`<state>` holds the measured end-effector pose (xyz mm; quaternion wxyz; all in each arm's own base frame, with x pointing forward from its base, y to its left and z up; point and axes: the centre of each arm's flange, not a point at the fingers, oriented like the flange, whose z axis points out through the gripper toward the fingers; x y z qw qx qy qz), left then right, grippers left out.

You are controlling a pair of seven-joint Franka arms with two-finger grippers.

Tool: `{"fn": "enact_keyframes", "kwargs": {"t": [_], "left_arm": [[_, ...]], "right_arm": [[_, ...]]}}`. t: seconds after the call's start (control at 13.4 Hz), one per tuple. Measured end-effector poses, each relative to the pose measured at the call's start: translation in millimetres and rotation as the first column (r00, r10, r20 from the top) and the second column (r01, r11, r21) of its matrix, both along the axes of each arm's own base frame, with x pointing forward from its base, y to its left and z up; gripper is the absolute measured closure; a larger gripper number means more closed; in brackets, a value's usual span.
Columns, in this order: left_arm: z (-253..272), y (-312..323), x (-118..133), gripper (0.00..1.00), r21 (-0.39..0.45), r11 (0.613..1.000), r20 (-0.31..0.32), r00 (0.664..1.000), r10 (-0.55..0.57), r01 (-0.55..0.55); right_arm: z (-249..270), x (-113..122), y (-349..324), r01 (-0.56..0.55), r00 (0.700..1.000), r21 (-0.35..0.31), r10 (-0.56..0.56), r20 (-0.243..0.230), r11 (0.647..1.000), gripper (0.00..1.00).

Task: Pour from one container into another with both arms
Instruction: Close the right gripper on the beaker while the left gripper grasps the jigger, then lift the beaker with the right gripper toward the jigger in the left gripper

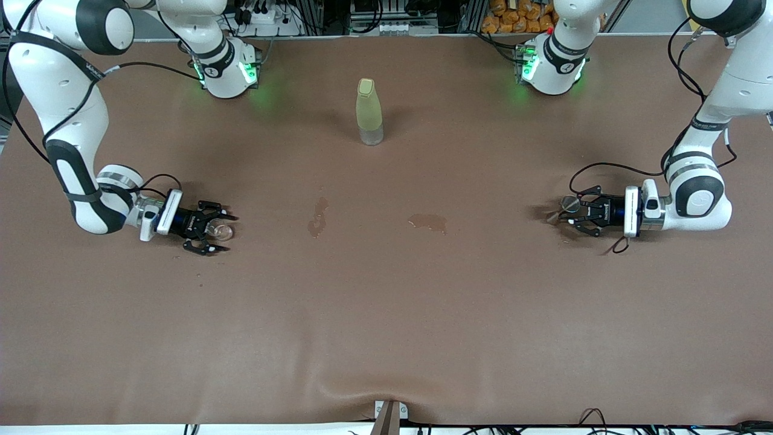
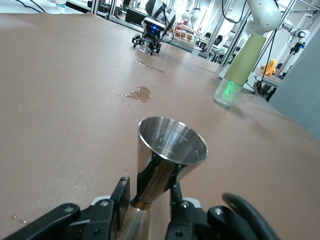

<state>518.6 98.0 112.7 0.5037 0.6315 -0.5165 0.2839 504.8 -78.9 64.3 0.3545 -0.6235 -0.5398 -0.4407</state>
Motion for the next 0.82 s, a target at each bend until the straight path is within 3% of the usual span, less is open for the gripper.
{"fn": "enact_keyframes", "kwargs": {"t": [0.15, 0.3, 0.52, 0.82], "left_arm": [[1, 1, 2, 0.78, 0.004, 1.0, 0.006, 1.0, 0.002, -0.002], [3, 3, 5, 0.79, 0.011, 1.0, 0.012, 1.0, 0.006, -0.006], [20, 2, 21, 0.79, 0.03, 0.999, 0.02, 1.0, 0.011, -0.011], [71, -52, 65, 0.79, 0.007, 1.0, 0.081, 0.996, 0.03, -0.031]], "right_arm": [[-1, 0, 0, 0.002, 1.0, 0.003, -0.002, 0.0, 1.0, 0.0], [-1, -1, 1, 0.001, 1.0, 0.009, -0.001, -0.001, 1.0, 0.07], [-1, -1, 2, 0.001, 1.0, 0.02, -0.001, 0.0, 1.0, 0.41], [-4, -1, 8, -0.002, 1.0, 0.025, 0.002, -0.002, 1.0, 0.75]]}}
